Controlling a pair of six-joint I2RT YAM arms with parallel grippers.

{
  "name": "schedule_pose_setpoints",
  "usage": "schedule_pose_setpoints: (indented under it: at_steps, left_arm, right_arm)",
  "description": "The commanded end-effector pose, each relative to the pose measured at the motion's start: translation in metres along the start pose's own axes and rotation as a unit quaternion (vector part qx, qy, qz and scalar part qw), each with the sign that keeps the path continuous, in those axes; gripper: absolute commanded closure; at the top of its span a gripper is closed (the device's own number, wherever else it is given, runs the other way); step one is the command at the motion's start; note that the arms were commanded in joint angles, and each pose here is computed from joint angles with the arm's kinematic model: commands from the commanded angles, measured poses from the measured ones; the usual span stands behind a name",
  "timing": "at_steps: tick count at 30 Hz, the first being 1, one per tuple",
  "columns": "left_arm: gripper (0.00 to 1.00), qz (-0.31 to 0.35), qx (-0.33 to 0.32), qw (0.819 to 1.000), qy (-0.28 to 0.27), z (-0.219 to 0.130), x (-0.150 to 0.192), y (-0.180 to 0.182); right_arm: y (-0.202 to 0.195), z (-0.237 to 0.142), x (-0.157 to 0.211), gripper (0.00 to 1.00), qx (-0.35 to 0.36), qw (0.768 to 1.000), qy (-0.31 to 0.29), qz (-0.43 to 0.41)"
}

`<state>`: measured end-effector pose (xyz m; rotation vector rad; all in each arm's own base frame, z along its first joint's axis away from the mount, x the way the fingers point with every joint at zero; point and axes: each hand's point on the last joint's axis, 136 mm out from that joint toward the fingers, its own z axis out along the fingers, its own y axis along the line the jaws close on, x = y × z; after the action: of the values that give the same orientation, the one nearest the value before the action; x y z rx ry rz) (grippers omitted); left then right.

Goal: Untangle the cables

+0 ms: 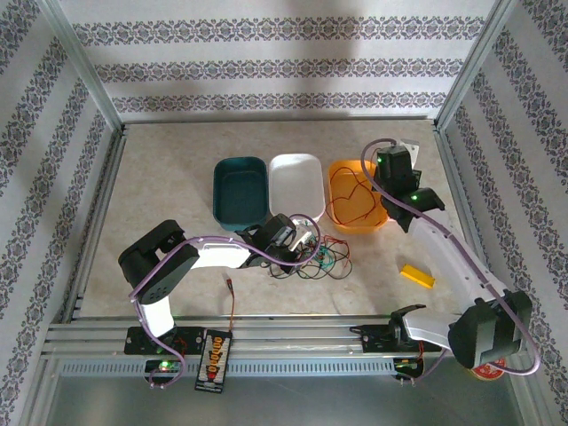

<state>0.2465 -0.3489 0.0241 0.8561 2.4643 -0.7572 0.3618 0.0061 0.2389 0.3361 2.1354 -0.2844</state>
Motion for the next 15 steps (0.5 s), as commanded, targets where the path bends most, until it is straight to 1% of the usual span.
schedule_pose_setpoints:
  at_steps: [1, 6, 15]
  left_arm:
    - [0.93, -0.016, -0.029, 0.998, 0.05, 0.002, 0.028, 0.011]
    - [0.93, -0.018, -0.028, 0.998, 0.054, 0.002, 0.03, 0.011]
    - [0.93, -0.015, -0.025, 0.998, 0.057, 0.002, 0.028, 0.009]
  right_arm:
    - [-0.028, 0.002, -0.004, 1.0, 0.086, 0.996, -0.025, 0.024]
    - [-0.052, -0.003, -0.01, 1.0, 0.142, 0.986, -0.056, 0.063]
    - [-0.077, -0.017, -0.022, 1.0, 0.217, 0.963, -0.116, 0.111]
